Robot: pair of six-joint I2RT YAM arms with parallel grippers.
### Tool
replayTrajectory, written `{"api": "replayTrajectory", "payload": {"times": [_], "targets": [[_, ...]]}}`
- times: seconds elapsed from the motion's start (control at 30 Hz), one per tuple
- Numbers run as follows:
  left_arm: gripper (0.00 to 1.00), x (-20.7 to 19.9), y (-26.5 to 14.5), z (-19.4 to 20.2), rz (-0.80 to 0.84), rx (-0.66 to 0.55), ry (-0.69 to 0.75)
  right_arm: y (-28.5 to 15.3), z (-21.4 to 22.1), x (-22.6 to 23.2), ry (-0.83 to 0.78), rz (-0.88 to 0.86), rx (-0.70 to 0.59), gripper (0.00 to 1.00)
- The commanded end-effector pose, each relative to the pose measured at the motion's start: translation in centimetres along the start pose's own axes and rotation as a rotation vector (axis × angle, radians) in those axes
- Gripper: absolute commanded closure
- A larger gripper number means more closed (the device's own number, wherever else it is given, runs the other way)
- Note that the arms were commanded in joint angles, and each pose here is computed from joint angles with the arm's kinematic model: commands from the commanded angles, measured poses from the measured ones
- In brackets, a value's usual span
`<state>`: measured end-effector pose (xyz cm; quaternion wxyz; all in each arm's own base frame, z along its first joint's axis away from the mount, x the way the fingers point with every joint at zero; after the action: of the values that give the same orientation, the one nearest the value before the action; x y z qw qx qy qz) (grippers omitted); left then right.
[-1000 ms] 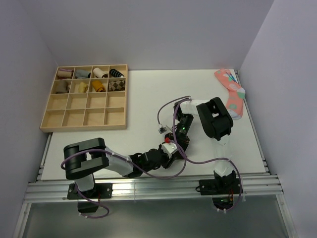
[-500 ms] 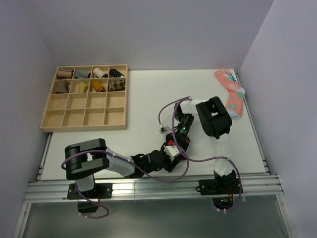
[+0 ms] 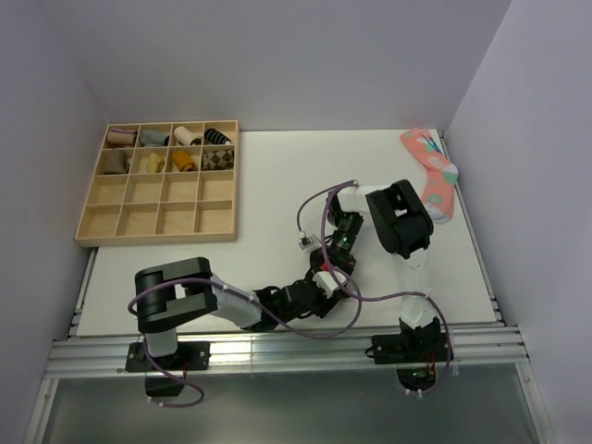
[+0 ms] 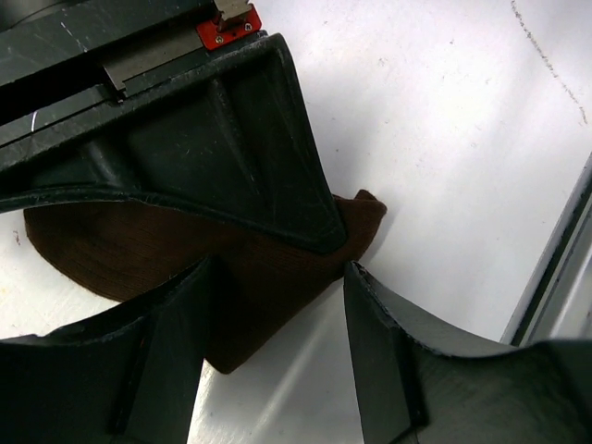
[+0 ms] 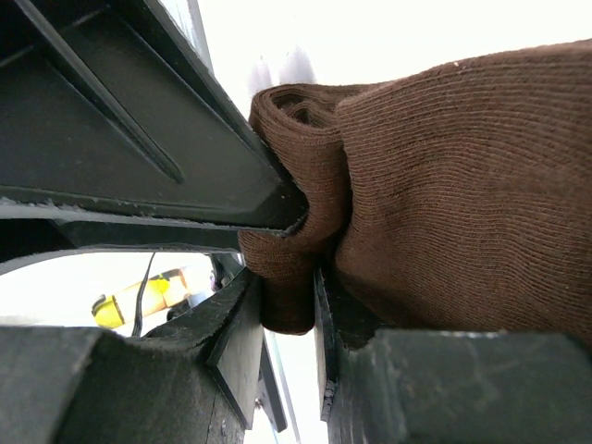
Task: Roll the socks
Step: Roll the sock at the center of the board.
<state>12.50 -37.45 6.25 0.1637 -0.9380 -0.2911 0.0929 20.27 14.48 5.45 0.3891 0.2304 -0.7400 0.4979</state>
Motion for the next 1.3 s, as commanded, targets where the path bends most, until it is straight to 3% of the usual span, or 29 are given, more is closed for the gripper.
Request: {"api": "replayTrajectory", "payload": {"times": [0.0, 0.23, 0.47, 0.73, 1.27], "targets": [[0.39, 0.0, 0.3, 2.1, -0.003, 0.089, 0.040, -0.2, 1.4, -0.5, 0.001, 0.004, 0.085, 0.72], [0.48, -0.1, 0.6, 3.3, 0.014, 0.144, 0.048, -0.4, 1.4, -0.4, -0.005, 0.013, 0.089, 0.71], [0.69, -0.7, 0.9, 4.0, 0.048, 0.192, 0.044, -1.0, 1.2, -0.4, -0.017, 0.029, 0.060, 0.67], [0.89, -1.0, 1.4, 5.0, 0.105, 0.272, 0.007, -3.0, 0.5, -0.4, -0.052, 0.171, -0.027, 0.55], [1.00, 0.0, 1.8, 4.4, 0.209, 0.358, -0.148, -10.5, -0.8, 0.4, -0.045, 0.580, -0.422, 0.48]]}}
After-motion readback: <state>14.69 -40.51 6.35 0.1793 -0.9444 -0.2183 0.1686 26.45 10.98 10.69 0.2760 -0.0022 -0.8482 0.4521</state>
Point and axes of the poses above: each gripper's point midway between its finger pads, its own y axis out along the fingers, its own x axis along the line the jaws close on, z = x × y, the point moved 6 cm from there along -y, back along the fingers, and after that the axes turned 6 degrees about -y, right-handed, at the moved point
